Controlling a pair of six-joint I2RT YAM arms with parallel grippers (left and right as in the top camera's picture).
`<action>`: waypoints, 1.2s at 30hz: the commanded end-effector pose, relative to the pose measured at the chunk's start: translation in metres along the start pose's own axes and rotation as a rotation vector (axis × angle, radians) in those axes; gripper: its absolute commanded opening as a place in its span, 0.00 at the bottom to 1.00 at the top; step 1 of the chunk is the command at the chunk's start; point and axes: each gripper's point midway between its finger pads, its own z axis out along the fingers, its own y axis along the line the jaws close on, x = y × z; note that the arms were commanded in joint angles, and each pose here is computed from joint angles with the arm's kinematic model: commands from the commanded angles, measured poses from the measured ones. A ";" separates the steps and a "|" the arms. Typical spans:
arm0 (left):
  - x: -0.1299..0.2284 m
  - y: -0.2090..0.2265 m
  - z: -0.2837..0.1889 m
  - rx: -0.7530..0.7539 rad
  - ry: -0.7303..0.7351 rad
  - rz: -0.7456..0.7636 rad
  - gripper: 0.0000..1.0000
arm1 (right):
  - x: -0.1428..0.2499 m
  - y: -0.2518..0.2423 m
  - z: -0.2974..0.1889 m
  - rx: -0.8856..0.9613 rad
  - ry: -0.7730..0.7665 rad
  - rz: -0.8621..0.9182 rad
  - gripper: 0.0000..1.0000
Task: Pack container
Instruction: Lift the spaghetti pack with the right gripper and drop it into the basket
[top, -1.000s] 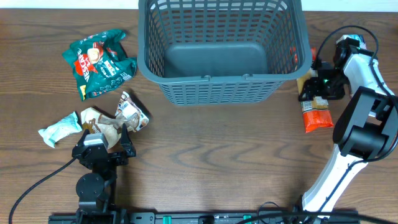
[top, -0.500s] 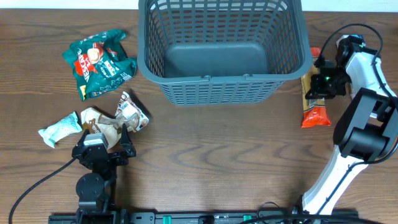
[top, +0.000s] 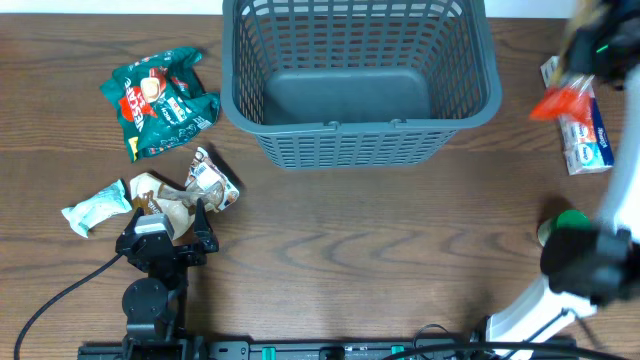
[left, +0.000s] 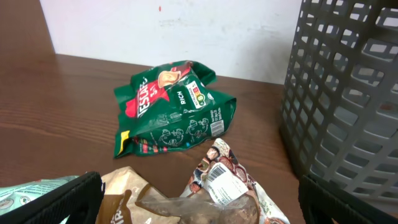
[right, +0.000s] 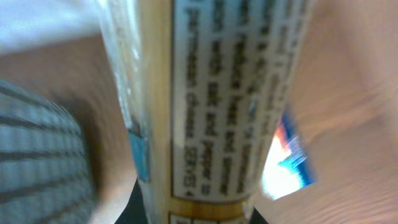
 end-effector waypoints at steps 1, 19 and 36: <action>0.016 0.003 0.002 -0.009 0.036 0.014 0.99 | -0.050 0.024 -0.122 -0.026 -0.315 -0.056 0.02; 0.016 0.003 0.002 -0.009 0.036 0.013 0.98 | 0.001 0.244 -0.128 -0.388 -0.380 -1.125 0.01; 0.016 0.002 0.002 -0.008 0.036 0.013 0.99 | 0.117 0.322 -0.005 -0.676 0.063 -1.333 0.01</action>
